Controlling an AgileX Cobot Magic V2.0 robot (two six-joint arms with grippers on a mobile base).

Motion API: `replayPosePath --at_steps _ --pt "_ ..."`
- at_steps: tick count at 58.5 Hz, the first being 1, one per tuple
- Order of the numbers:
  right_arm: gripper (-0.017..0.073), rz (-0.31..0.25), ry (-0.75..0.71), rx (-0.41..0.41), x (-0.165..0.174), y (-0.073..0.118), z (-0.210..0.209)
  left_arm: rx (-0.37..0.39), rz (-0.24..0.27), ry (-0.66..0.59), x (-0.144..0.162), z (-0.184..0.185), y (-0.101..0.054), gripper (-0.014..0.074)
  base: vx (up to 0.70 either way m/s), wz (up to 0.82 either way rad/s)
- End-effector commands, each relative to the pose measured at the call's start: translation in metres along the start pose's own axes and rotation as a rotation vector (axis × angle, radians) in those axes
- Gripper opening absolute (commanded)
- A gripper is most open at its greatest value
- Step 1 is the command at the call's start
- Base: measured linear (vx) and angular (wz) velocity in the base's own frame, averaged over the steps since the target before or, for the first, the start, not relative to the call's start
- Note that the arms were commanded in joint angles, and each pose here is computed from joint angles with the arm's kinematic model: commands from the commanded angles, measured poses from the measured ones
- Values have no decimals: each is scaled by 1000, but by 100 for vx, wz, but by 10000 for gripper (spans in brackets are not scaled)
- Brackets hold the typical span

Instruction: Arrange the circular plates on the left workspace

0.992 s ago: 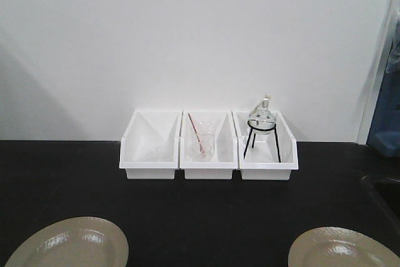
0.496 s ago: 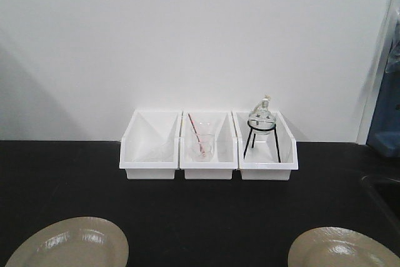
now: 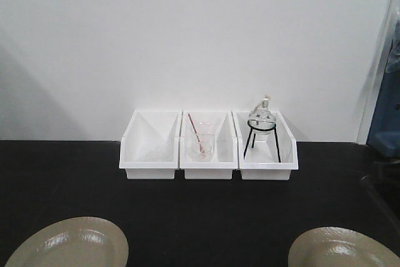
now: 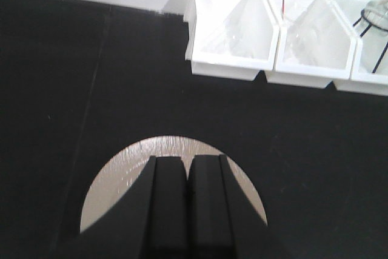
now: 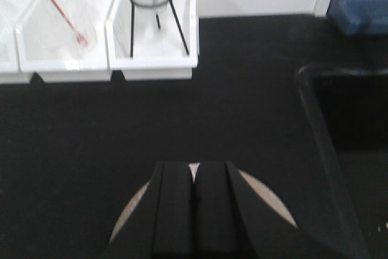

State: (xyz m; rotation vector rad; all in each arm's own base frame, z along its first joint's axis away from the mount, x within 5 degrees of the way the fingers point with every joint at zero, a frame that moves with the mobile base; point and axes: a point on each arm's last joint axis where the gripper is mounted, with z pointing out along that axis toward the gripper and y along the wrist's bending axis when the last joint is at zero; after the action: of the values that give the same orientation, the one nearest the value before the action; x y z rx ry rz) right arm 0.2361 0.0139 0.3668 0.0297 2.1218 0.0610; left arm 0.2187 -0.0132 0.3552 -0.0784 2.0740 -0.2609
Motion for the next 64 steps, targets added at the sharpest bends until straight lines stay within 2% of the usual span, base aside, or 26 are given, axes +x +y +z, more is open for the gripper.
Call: replayPosePath --at_steps 1,7,11,12,13,14,15,16,17,18,19,20,21,23,30,33,37,41,46,51,55,64 --pt "0 28 -66 -19 -14 2 -5 27 -44 -89 -16 -6 -5 3 0 0" --pt "0 107 -34 -67 -12 6 -1 66 -81 -48 -13 0 -7 3 0 0" --pt "0 161 -5 -142 -10 13 2 126 -107 -2 -9 6 -12 3 0 0" --pt "0 148 0 -161 -9 15 2 150 -128 9 -9 8 -14 3 0 0" --pt "0 148 7 -180 -9 17 3 172 -120 26 -7 10 -16 3 0 0" --pt "0 146 16 -213 -8 20 4 201 -142 39 -6 12 -18 3 0 0" --pt "0 145 22 -238 -8 22 4 229 -130 55 -5 14 -20 3 0 0" --pt "0 145 32 -278 -7 25 6 264 -154 66 -5 17 -23 3 0 0" --pt "0 145 41 -307 -7 28 6 297 -142 81 -3 19 -25 3 0 0" --pt "0 145 54 -355 -6 32 8 336 -168 91 -3 22 -28 3 0 0" --pt "0 147 63 -389 -6 35 8 373 -155 105 -2 23 -31 3 0 0" --pt "0 149 77 -442 -5 40 10 413 -183 113 -2 27 -33 3 0 0" --pt "0 151 88 -478 -4 43 11 452 -174 122 -1 28 -36 3 0 0" --pt "0 158 109 -569 -3 50 13 528 -202 135 0 33 -41 3 0 0" --pt "0 213 167 -850 -1 70 21 765 -355 156 -2 49 -53 3 0 0" --pt "0 267 180 -917 -2 74 25 816 -420 160 -3 56 -54 3 0 0" --pt "1 326 184 -945 -3 76 31 851 -499 161 -4 64 -54 4 0 0" --pt "18 360 181 -953 -4 76 35 852 -528 169 -3 71 -52 13 0 0" --pt "62 374 177 -958 -5 76 35 843 -518 176 0 76 -51 50 0 0" --pt "151 366 174 -961 -5 76 35 845 -483 166 1 79 -50 116 0 0" --pt "248 357 169 -961 -5 76 35 845 -464 156 1 79 -50 203 0 0" --pt "522 334 150 -945 -5 75 37 843 -470 150 0 79 -50 425 0 0"
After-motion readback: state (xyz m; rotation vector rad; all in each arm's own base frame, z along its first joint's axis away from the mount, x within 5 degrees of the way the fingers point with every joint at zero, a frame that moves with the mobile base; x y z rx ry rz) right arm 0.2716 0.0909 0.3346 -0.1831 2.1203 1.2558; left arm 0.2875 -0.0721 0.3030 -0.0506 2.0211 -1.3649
